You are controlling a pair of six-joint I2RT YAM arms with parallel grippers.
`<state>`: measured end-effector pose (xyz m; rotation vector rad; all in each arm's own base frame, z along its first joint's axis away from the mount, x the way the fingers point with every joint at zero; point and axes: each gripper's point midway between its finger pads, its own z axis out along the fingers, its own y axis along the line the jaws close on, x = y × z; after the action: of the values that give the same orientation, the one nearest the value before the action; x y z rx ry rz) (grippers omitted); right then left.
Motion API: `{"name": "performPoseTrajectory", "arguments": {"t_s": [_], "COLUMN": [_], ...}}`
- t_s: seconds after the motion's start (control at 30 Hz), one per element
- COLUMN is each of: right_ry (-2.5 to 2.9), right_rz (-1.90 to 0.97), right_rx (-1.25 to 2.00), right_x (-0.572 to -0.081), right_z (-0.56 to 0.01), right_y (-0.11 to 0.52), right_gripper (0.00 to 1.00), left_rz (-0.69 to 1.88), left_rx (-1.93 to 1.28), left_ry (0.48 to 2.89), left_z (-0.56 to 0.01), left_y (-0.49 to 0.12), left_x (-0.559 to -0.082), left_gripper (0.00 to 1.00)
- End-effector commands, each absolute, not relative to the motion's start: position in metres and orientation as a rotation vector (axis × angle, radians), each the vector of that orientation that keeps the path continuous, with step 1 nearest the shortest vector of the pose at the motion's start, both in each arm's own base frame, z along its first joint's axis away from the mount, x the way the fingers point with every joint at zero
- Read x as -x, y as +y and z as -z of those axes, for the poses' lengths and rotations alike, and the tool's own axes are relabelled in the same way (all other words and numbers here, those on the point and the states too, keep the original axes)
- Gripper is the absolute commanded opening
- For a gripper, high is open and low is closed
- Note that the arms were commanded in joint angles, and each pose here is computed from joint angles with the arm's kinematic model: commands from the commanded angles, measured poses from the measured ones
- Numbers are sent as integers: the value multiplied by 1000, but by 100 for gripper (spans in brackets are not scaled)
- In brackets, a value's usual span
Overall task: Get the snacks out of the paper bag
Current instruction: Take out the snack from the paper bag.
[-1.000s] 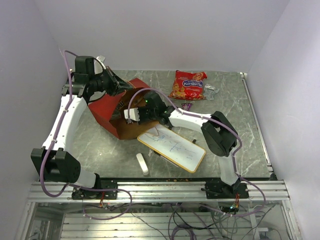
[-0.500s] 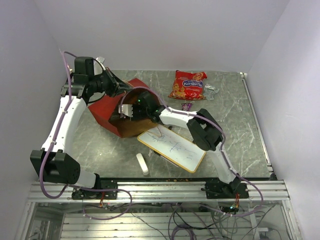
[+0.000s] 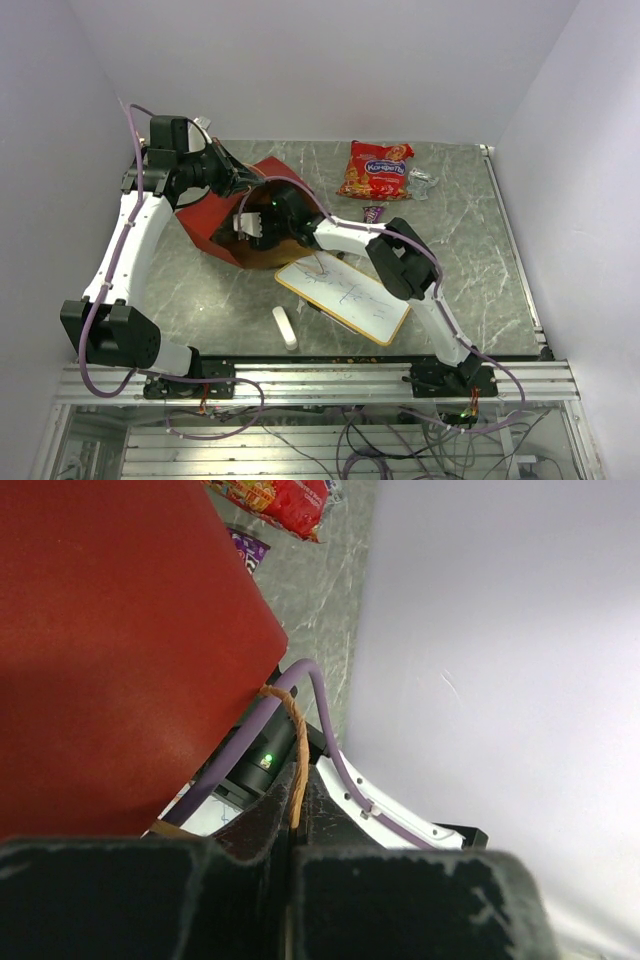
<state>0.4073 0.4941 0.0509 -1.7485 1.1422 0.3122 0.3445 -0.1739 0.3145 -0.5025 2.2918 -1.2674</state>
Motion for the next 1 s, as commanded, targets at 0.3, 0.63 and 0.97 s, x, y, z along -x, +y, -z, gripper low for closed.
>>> {"name": "performPoseTrajectory", "arguments": {"t_s": [0.3,0.63,0.97], "right_ry": [1083,1066,1103], "right_rz": [-336,-342,-306], "right_rx": [1723,1778,1723], "right_x": [-410,-409,-427], "right_z": [-53,-37,-20], "right_y": [517,521,527], "right_gripper": [52,58,60], "left_rz": [1311,1298,1268], "left_rx": [417,415,442], "left_ry": [2277,2297,2340], "left_z": [-329,-326,-314], "left_y": [-181,-179,-176], "left_x": [-341,-335,-326], "left_gripper": [7,7,7]}}
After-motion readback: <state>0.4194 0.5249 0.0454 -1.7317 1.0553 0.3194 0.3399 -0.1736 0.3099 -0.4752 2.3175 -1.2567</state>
